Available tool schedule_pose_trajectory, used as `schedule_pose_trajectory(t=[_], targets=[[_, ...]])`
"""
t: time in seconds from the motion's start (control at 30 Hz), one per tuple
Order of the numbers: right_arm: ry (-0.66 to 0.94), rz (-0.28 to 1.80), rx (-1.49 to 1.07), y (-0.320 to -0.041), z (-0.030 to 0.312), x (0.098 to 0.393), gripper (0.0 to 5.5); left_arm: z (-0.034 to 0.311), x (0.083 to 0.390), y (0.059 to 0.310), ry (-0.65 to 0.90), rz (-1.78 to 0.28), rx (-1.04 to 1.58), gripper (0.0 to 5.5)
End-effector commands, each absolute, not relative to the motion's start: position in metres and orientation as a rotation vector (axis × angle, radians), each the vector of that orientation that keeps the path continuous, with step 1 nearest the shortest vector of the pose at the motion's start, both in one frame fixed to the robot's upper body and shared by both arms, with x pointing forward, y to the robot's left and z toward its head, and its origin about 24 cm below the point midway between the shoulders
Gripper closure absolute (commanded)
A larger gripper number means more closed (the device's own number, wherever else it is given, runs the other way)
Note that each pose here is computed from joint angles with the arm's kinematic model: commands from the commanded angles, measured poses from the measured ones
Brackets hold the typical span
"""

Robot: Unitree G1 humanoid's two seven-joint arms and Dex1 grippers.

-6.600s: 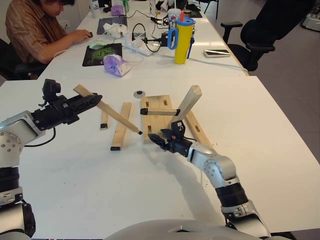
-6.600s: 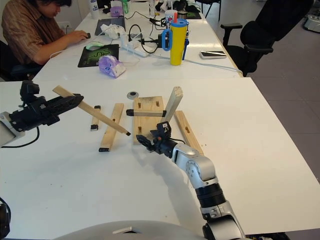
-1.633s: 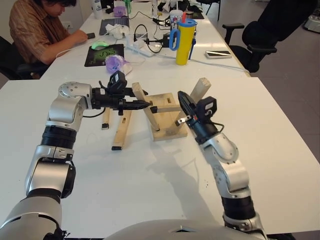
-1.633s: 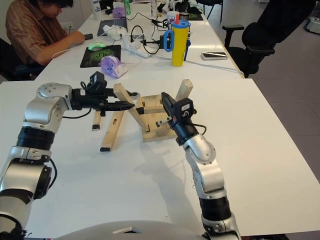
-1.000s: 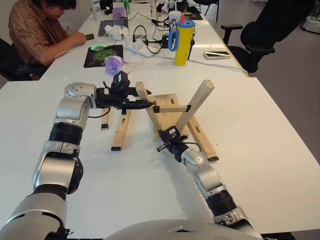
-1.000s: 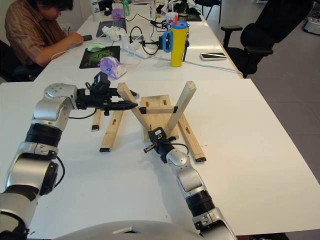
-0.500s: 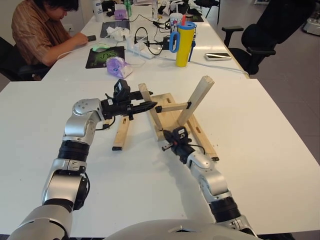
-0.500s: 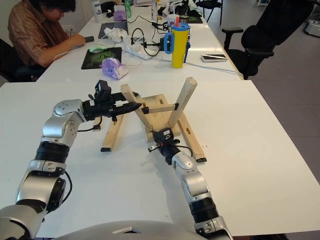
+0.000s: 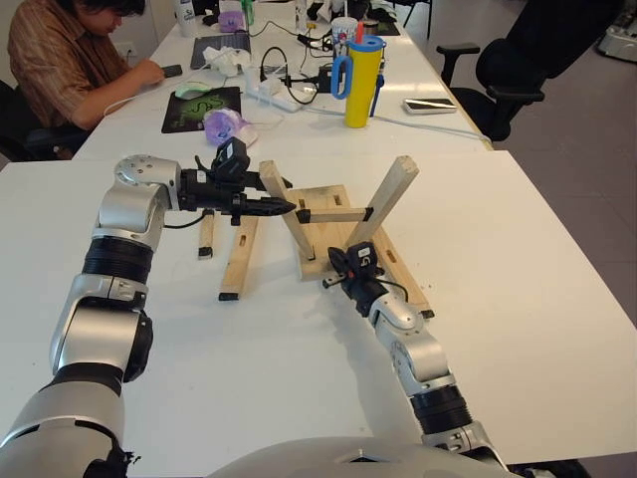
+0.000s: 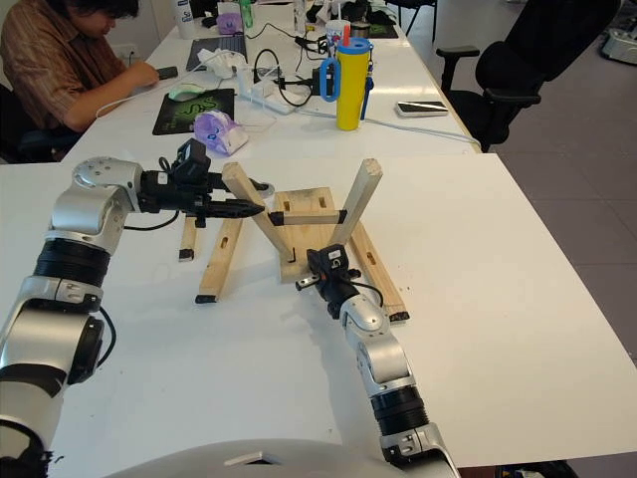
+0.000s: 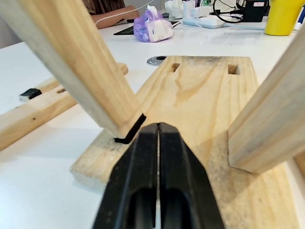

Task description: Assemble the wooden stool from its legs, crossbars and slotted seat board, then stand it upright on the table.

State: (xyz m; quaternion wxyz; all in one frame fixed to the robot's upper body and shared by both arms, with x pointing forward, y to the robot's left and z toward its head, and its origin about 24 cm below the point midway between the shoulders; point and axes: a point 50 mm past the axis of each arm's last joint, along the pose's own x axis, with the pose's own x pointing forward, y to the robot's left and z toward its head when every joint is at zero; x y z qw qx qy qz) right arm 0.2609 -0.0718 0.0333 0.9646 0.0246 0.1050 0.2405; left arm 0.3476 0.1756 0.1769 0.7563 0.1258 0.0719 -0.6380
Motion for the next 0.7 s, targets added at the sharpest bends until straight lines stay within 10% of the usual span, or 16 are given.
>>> schedule_pose_trajectory(t=[0.03,0.5,0.7], targets=[[0.291,0.483,-0.030,-0.069,0.021,0.262,5.49,0.159,0.346,0.179,0.216,-1.364,0.298,3.44],[0.485,0.496,-0.110,-0.074,-0.008,0.257,5.50,0.165,0.325,0.231,0.185,-1.153,0.158,1.64],[0.495,0.496,-0.106,-0.078,-0.012,0.256,5.50,0.265,0.319,0.246,-0.306,-1.096,-0.227,2.07]])
